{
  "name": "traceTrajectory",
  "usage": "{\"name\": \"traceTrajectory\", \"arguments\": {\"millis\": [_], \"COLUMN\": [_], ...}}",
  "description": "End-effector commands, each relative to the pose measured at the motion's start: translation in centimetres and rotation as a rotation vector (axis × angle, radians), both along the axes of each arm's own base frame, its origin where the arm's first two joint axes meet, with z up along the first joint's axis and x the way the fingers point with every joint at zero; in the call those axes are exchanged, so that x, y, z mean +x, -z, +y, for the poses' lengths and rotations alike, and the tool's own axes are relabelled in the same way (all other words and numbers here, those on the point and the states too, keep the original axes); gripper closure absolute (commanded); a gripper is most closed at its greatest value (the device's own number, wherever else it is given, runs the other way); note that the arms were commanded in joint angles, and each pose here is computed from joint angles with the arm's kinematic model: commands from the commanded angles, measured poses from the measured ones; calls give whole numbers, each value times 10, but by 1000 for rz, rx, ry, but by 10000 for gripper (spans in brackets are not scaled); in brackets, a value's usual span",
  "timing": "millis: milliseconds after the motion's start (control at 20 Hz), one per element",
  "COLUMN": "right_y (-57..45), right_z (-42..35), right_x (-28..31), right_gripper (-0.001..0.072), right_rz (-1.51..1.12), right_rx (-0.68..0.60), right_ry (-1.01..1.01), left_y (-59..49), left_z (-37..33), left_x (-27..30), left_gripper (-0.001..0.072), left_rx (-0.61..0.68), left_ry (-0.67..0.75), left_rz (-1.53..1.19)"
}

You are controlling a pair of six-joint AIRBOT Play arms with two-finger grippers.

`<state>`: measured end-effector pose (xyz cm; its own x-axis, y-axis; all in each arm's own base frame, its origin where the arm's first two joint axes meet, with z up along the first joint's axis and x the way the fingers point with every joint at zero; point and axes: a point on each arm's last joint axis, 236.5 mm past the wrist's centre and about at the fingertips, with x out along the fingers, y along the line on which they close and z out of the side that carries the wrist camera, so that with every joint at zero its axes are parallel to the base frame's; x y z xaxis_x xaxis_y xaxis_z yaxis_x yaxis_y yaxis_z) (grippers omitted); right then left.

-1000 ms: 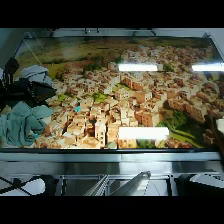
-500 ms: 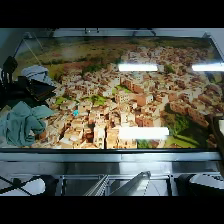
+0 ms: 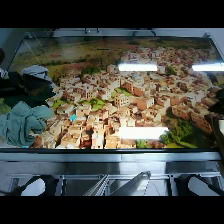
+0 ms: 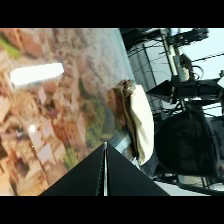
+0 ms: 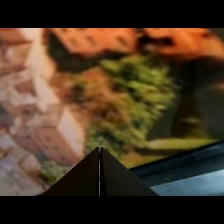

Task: Fold the shirts.

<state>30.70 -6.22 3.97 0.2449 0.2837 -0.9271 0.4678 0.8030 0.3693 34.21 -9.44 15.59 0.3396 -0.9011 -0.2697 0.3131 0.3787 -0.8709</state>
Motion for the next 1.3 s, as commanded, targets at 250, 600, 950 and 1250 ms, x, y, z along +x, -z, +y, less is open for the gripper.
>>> {"name": "traceTrajectory", "arguments": {"millis": [250,600,950,1250], "right_y": [85,85,84,84], "right_z": [226,232,233,233], "right_x": [-124,-127,-127,-127], "right_gripper": [684,684,684,684], "right_rz": [-97,-91,-91,-91], "right_rx": [225,245,252,252], "right_ry": [-464,-459,-456,-456], "left_y": [109,100,91,90], "left_z": [-48,-58,-60,-60], "left_x": [-119,-139,-142,-144], "left_gripper": [687,687,687,687], "left_rx": [9,7,25,28], "left_ry": [-88,-72,-80,-83], "left_rz": [218,177,133,129]}}
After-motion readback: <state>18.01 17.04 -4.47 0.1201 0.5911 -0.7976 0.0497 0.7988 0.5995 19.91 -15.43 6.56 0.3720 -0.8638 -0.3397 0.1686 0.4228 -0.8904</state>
